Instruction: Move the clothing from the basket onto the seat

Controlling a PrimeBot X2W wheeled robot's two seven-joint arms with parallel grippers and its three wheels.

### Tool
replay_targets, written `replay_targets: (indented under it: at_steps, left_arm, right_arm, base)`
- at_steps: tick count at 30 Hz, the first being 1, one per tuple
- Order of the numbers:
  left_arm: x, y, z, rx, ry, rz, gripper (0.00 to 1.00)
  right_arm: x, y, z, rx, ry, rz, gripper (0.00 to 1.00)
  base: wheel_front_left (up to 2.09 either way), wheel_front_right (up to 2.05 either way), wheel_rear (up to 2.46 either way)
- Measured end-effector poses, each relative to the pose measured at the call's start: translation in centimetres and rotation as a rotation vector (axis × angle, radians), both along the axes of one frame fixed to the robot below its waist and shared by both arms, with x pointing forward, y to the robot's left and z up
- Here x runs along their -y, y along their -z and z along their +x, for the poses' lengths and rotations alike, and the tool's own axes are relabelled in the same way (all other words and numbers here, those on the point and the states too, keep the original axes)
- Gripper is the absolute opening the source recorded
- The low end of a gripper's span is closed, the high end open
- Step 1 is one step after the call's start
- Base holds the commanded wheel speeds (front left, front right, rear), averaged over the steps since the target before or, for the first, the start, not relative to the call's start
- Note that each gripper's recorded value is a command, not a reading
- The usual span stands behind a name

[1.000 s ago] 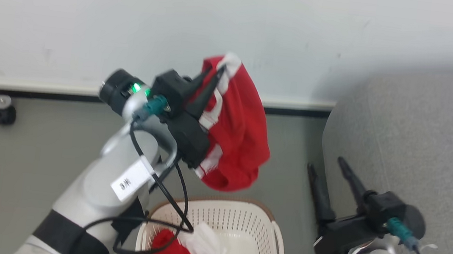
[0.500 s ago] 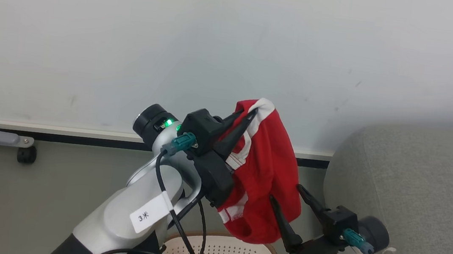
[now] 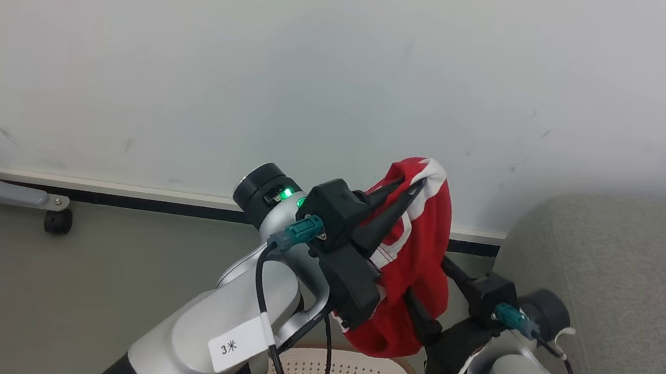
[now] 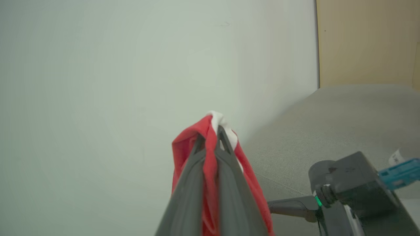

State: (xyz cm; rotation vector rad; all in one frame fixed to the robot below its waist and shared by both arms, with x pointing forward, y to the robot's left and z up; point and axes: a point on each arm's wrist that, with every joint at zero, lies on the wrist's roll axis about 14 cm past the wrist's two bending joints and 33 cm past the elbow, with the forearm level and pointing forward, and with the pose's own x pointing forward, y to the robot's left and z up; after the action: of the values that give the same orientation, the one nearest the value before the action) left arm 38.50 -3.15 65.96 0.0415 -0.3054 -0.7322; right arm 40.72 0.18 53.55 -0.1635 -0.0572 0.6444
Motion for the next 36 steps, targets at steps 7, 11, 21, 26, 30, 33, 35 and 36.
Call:
replay_targets:
  at_steps: [7,11,21,26,30,33,35,36]
  left_arm:
    - [-0.3,0.3,0.1,-0.016,-0.012,0.001,0.00]
    - [-1.2,1.1,1.0,-0.054,-0.052,-0.001,0.00]
    - [-4.1,4.7,2.6,-0.167,-0.143,-0.035,1.00]
    - [-4.1,6.1,2.7,-0.198,-0.150,-0.051,1.00]
    - [-3.8,7.2,2.6,-0.224,-0.147,-0.059,1.00]
    - [-3.4,8.0,2.5,-0.240,-0.141,-0.062,1.00]
    - [-3.0,8.5,2.4,-0.255,-0.132,-0.067,1.00]
    - [-2.9,8.7,2.3,-0.265,-0.126,-0.072,1.00]
  right_arm:
    - [-1.2,-1.3,1.3,0.025,-0.032,-0.023,0.00]
    - [-1.3,-1.0,1.4,0.001,-0.032,-0.004,0.00]
    - [0.8,-2.1,2.5,0.023,0.008,-0.001,0.00]
    - [3.4,-3.3,3.4,0.051,0.062,0.003,0.00]
    - [6.5,-4.2,4.2,0.077,0.125,-0.007,0.00]
    - [8.9,-4.5,4.5,0.088,0.173,-0.018,0.00]
    - [10.2,-4.7,4.5,0.098,0.199,-0.021,0.00]
    - [10.8,-4.9,4.5,0.103,0.209,-0.023,0.00]
  base:
    - [0.00,0.00,0.00]
    - [0.00,0.00,0.00]
    - [0.00,0.00,0.00]
    - [0.00,0.00,0.00]
    - [0.00,0.00,0.00]
    - [0.00,0.00,0.00]
    - [0.00,0.00,0.00]
    - [0.00,0.00,0.00]
